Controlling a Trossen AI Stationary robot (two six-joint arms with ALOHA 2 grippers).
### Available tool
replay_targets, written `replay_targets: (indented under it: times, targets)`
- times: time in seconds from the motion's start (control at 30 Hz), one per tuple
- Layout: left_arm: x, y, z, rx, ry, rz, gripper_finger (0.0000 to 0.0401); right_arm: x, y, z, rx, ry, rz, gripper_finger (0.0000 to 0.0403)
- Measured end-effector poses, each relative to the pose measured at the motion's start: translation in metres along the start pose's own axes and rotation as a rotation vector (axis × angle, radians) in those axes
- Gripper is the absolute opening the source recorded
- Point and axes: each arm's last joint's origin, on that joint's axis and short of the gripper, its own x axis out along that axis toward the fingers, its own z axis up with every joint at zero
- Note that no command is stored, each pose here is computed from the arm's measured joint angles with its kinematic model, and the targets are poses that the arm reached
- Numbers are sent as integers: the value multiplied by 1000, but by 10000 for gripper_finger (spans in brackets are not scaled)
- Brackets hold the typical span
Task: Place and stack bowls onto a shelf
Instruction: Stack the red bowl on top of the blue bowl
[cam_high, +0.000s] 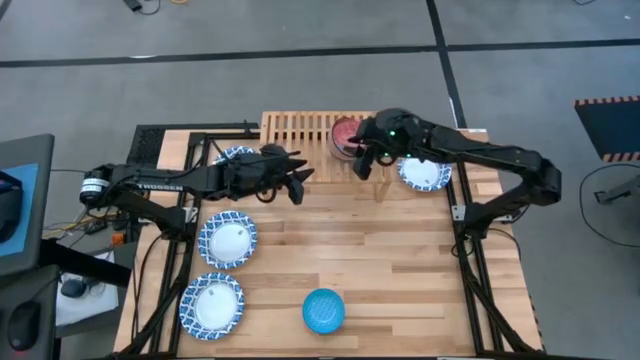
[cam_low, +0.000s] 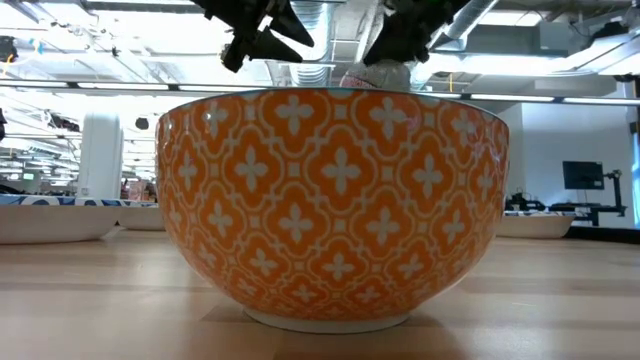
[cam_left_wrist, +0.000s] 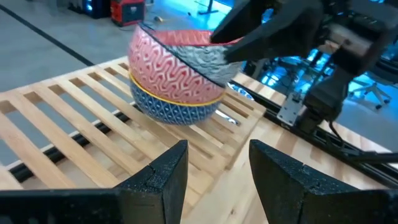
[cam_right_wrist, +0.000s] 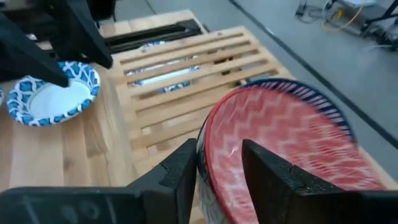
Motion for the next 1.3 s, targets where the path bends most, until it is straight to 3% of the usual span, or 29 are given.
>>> replay_targets:
  times: [0.2, 0.33, 0.47, 0.7, 0.87, 1.0, 1.3]
  targets:
    - [10, 11, 4, -9, -43, 59, 155, -28, -6, 9, 23, -89, -12, 173]
    - [26, 20, 9, -33, -103, 9, 155, -40, -9, 13, 30, -132, -20, 180]
    - [45, 26, 12, -29, -106, 21, 155, -42, -19, 8, 86, -83, -91, 180]
    - [66, 30, 49, 17, -169, 66, 155, -42, -47, -6, 197, 47, -215, 181]
    - [85, 35, 61, 54, -106, 84, 155, -45, -62, -7, 234, 42, -248, 180]
    - [102, 42, 50, 50, 1, 120, 155, -45, -69, -8, 252, 46, -239, 180]
    - [107, 49, 47, 8, 28, 149, 155, -45, -70, -8, 232, 50, -222, 180]
